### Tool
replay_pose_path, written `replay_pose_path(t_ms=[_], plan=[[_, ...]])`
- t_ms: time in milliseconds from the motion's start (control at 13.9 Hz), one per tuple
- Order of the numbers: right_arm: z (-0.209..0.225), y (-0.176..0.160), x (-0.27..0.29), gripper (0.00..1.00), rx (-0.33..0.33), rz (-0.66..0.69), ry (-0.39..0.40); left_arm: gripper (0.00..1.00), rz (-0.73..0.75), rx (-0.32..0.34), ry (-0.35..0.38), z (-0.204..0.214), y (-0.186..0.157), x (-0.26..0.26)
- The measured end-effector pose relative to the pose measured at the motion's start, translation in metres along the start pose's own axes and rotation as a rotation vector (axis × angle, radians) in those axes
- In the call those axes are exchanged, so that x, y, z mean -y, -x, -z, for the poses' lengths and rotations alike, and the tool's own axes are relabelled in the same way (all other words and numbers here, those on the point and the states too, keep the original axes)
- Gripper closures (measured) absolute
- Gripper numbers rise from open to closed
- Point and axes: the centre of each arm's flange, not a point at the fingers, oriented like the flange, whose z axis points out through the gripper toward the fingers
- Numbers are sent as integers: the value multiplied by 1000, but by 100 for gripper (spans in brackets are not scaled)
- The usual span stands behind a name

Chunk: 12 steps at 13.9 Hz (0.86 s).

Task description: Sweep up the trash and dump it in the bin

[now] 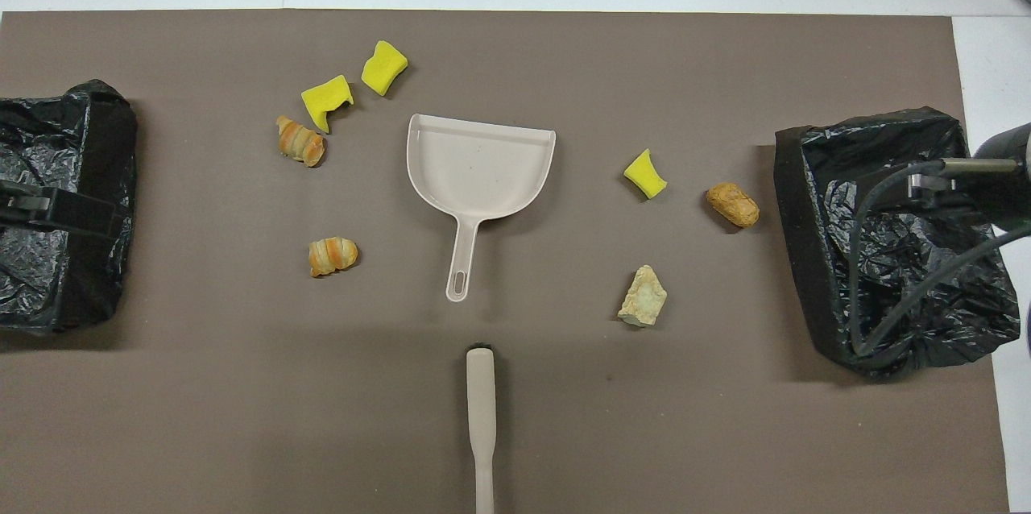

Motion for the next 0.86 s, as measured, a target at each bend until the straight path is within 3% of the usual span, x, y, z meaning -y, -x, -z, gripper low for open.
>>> replay_pose_path(t_ms=[865], plan=[[0,0,0,0,0,0,0,0,-36,31,3,-17,-6,-19]])
